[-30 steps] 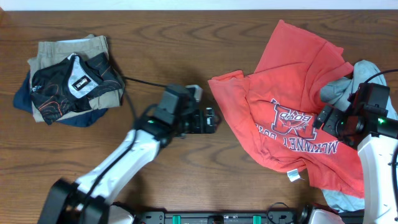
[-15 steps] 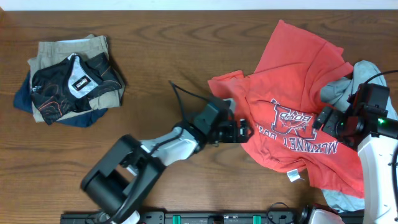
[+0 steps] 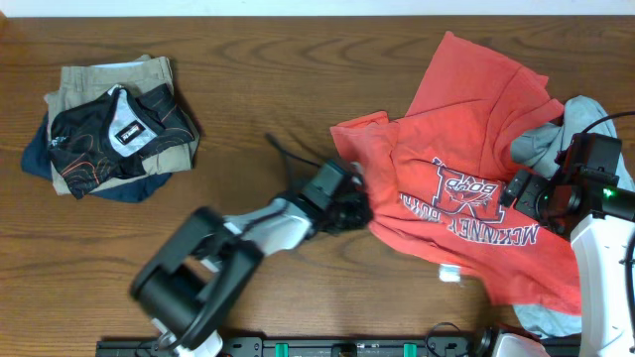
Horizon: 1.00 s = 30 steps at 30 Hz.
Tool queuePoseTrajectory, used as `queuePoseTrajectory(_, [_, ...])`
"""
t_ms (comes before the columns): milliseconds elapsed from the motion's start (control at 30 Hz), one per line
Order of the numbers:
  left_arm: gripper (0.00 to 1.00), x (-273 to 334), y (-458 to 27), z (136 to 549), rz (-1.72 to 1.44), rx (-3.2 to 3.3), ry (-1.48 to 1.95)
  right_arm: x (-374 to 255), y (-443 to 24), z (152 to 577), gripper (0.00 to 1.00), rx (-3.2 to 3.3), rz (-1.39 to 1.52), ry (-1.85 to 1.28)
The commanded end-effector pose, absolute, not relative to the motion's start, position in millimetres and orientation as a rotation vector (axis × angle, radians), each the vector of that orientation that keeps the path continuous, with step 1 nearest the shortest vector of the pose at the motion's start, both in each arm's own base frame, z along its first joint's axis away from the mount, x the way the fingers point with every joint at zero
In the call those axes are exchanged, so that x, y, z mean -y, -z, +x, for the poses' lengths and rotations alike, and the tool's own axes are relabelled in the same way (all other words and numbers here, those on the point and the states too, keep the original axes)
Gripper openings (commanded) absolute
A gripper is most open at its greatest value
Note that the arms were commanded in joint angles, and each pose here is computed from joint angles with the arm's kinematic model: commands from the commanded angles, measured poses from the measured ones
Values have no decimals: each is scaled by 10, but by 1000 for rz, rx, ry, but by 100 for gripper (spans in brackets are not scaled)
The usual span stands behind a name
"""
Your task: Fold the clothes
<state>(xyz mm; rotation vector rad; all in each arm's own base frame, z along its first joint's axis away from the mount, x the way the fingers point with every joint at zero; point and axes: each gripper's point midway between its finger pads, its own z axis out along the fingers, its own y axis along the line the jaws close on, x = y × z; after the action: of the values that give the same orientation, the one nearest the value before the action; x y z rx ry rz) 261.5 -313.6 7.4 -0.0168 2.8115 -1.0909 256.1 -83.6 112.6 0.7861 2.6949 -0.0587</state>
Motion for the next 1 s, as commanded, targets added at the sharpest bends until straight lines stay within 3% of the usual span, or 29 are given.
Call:
queuePoseTrajectory(0, [6,2683,-610,2934,60,-2658,1016,910,-1171,2558,99,-2676,789,109])
queuePoseTrajectory(267, [6,791,-1631,3653,-429,-2267,597,907,-1128,2554,99,-2693,793,107])
queuePoseTrajectory(367, [8,370,-1741,3731,-540,-2189,546,906,-1128,2554,98,-2694,793,106])
queuePoseTrajectory(400, [22,277,-1705,3723,-572,-2194,531,899,-1127,2555,98,-2694,792,101])
queuePoseTrajectory(500, [81,197,-1479,3611,-637,-2282,502,829,-1124,2579,96,-2702,769,43])
queuePoseTrajectory(533, [93,202,-1388,3552,-655,-2323,496,797,-1122,2590,95,-2710,741,19])
queuePoseTrajectory(600, [100,238,-1184,3384,-691,-2430,482,715,-1119,2617,93,-2725,676,-40])
queuePoseTrajectory(800, [98,642,-792,2836,-708,-2747,618,499,-1092,2695,82,-2748,572,-182])
queuePoseTrajectory(967, [98,925,-549,2519,-648,-2935,632,361,-1001,2749,53,-2779,541,-276])
